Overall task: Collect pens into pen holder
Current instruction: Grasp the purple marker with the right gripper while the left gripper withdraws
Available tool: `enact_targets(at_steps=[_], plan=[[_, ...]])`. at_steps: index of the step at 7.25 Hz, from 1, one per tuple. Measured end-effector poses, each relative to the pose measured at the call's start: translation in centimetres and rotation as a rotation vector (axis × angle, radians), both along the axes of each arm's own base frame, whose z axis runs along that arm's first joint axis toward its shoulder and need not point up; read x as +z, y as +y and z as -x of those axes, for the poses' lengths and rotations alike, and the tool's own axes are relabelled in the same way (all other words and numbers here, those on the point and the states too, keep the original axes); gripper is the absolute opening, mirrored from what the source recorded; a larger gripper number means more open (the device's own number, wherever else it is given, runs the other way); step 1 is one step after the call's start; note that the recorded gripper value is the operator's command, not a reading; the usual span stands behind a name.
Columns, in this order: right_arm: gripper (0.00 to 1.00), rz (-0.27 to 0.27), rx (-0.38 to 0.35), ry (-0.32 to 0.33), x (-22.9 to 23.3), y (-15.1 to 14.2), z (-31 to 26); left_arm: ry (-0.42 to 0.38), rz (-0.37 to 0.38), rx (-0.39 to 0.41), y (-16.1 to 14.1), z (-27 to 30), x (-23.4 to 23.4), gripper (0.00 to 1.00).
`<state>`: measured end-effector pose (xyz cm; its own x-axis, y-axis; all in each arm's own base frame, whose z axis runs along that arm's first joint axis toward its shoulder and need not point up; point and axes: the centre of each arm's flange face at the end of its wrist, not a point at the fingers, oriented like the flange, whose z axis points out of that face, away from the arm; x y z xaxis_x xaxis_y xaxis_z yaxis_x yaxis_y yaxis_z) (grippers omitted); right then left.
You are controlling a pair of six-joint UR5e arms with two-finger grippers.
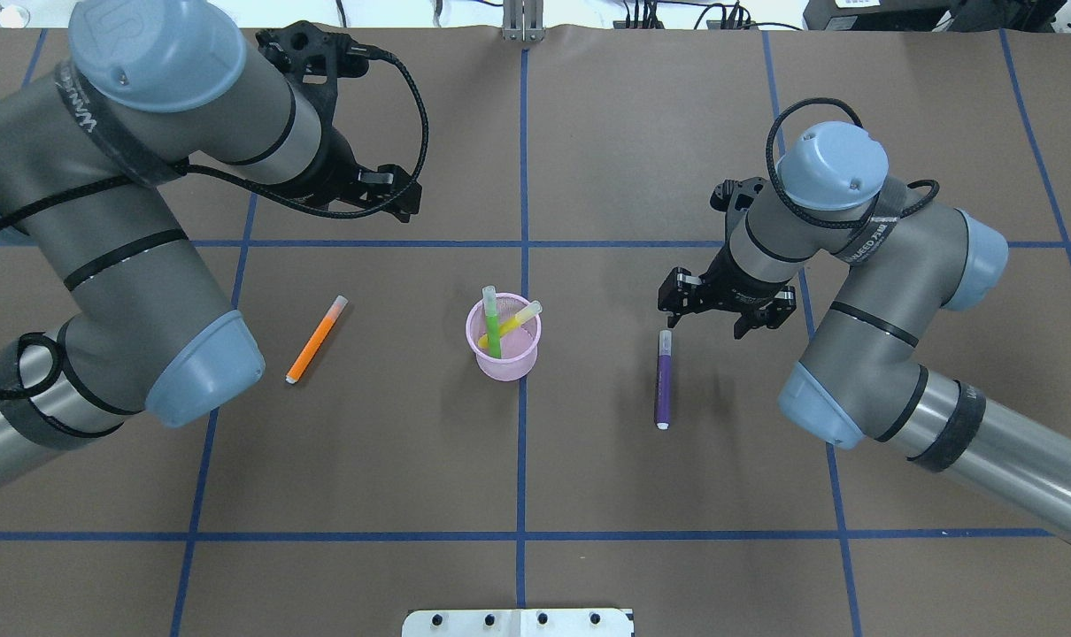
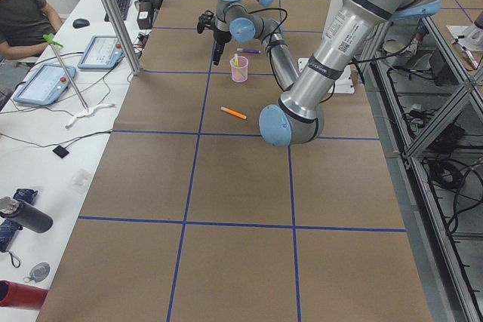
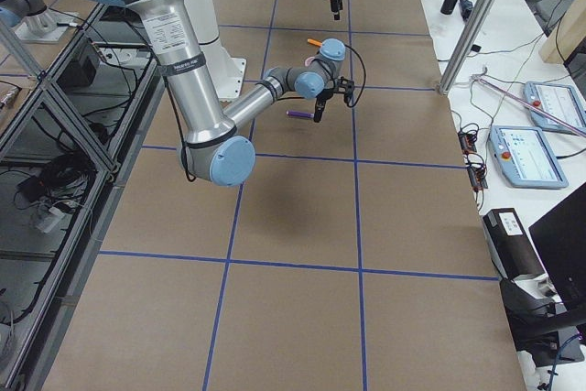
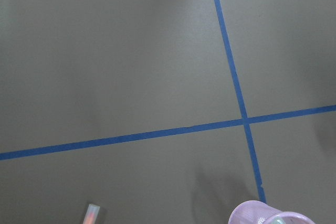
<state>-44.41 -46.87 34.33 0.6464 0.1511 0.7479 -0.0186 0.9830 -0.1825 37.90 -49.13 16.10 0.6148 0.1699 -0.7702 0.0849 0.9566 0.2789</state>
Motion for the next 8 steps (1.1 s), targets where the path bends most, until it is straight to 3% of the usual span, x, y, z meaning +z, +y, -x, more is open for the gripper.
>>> enact_targets(at_steps=[3, 5, 6, 7, 8], plan=[[0.85, 0.033, -0.030, 0.018, 0.0, 0.3, 3.0, 0.007, -0.011, 0.000, 0.4, 0.5, -0.3, 0.96], [0.59, 0.044, -0.052, 0.033, 0.5, 0.7, 5.3, 0.008, -0.012, -0.002, 0.5, 0.6, -0.3, 0.96], [0.53, 0.047, -0.062, 0.039, 0.6, 0.9, 6.2, 0.009, -0.012, -0.002, 0.5, 0.6, -0.3, 0.96], [0.17, 0.047, -0.070, 0.041, 0.7, 1.2, 6.8, 0.009, -0.012, -0.003, 0.6, 0.7, -0.3, 0.96], [0.00, 0.046, -0.072, 0.041, 0.7, 1.3, 7.0, 0.010, -0.013, -0.003, 0.6, 0.7, -0.3, 0.96]])
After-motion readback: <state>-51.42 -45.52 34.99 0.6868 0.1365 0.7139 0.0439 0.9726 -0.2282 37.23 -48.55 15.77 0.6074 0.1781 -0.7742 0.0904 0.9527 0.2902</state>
